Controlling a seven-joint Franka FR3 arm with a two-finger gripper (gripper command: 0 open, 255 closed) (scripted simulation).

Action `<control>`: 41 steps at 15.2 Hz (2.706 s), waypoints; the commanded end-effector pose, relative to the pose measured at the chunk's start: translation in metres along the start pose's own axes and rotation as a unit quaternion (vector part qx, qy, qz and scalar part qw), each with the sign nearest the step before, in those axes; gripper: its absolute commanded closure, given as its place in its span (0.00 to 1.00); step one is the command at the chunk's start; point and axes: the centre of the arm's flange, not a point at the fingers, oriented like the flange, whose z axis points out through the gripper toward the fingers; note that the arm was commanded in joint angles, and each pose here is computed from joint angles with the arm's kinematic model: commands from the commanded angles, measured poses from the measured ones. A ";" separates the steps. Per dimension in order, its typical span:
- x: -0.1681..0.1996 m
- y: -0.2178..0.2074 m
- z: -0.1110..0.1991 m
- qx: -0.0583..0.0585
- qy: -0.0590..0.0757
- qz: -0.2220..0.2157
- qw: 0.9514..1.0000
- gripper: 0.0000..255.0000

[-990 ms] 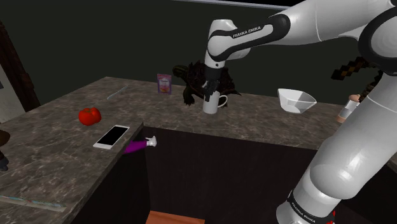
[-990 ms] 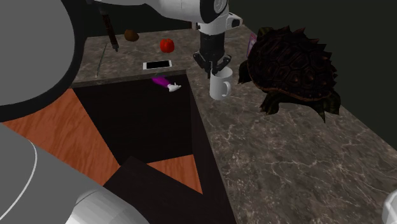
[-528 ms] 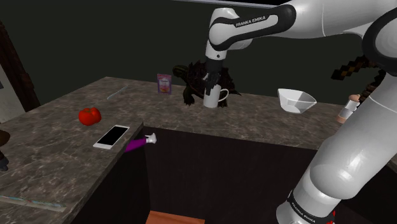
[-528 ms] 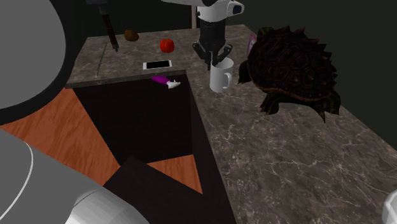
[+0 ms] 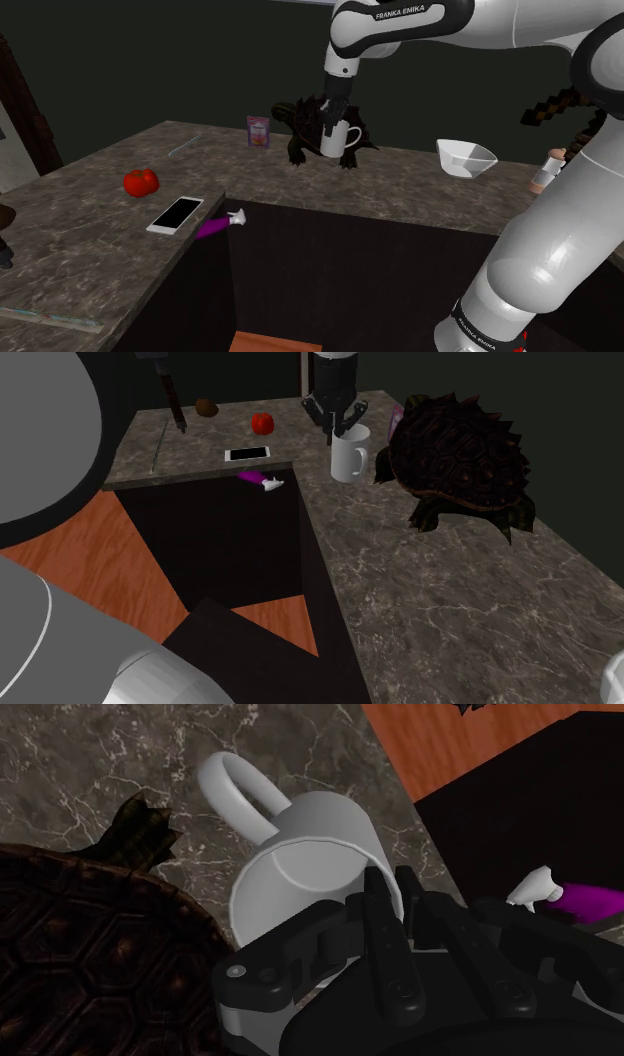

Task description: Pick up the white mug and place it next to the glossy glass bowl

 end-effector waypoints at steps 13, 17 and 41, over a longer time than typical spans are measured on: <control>-0.029 0.088 -0.035 0.000 0.000 0.000 1.000 1.00; -0.047 0.138 -0.036 0.000 0.000 0.000 1.000 1.00; -0.148 0.417 -0.029 0.000 0.000 0.000 1.000 1.00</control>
